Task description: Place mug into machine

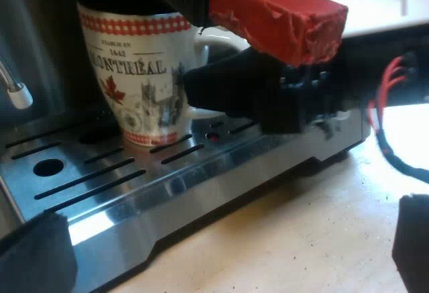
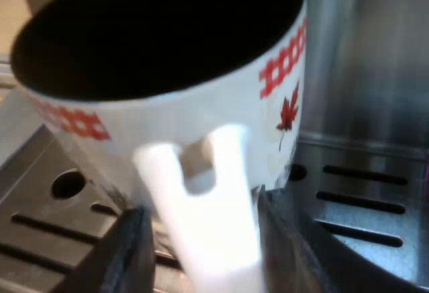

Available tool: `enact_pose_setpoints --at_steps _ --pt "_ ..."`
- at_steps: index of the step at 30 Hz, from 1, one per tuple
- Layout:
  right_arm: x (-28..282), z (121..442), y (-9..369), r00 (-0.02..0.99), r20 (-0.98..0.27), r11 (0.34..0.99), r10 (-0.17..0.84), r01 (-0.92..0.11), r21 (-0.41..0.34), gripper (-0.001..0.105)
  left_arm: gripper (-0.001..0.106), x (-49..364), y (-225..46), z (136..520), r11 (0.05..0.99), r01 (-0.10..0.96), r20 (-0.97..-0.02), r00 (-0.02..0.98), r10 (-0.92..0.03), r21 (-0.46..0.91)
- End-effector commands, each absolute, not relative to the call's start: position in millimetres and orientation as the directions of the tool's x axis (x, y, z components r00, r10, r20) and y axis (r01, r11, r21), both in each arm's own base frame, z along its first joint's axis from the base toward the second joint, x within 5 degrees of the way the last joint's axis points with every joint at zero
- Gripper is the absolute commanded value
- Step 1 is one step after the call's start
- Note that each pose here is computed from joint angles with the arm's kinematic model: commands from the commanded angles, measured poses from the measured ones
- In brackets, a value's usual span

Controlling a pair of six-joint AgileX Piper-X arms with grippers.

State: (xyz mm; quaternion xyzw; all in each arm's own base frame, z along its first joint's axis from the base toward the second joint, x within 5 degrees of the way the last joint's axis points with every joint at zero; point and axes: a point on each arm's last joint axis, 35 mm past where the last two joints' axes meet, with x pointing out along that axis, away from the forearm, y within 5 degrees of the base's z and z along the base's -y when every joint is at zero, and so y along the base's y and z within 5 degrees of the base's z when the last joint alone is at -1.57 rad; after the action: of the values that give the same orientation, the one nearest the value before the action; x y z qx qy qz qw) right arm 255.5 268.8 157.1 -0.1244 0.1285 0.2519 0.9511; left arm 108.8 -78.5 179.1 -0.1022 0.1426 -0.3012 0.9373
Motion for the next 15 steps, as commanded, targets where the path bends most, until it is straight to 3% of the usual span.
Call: enact_pose_setpoints --at_steps 1,8,15 --pt "260.6 171.0 276.0 0.833 -0.257 0.828 0.49 -0.537 -0.163 0.04 0.098 109.3 -79.4 183.5 0.788 0.542 -0.179 0.778 -0.602 -0.293" --pt "251.9 177.9 284.1 0.79 -0.245 0.783 0.562 -0.604 -0.152 0.04 0.098 109.3 -79.4 183.5 0.788 0.542 -0.179 0.778 -0.602 -0.293" --pt "247.2 182.8 283.2 0.789 -0.234 0.773 0.569 -0.61 -0.176 0.04 0.098 110.3 -80.2 191.9 0.774 0.562 -0.103 0.786 -0.61 -0.291"
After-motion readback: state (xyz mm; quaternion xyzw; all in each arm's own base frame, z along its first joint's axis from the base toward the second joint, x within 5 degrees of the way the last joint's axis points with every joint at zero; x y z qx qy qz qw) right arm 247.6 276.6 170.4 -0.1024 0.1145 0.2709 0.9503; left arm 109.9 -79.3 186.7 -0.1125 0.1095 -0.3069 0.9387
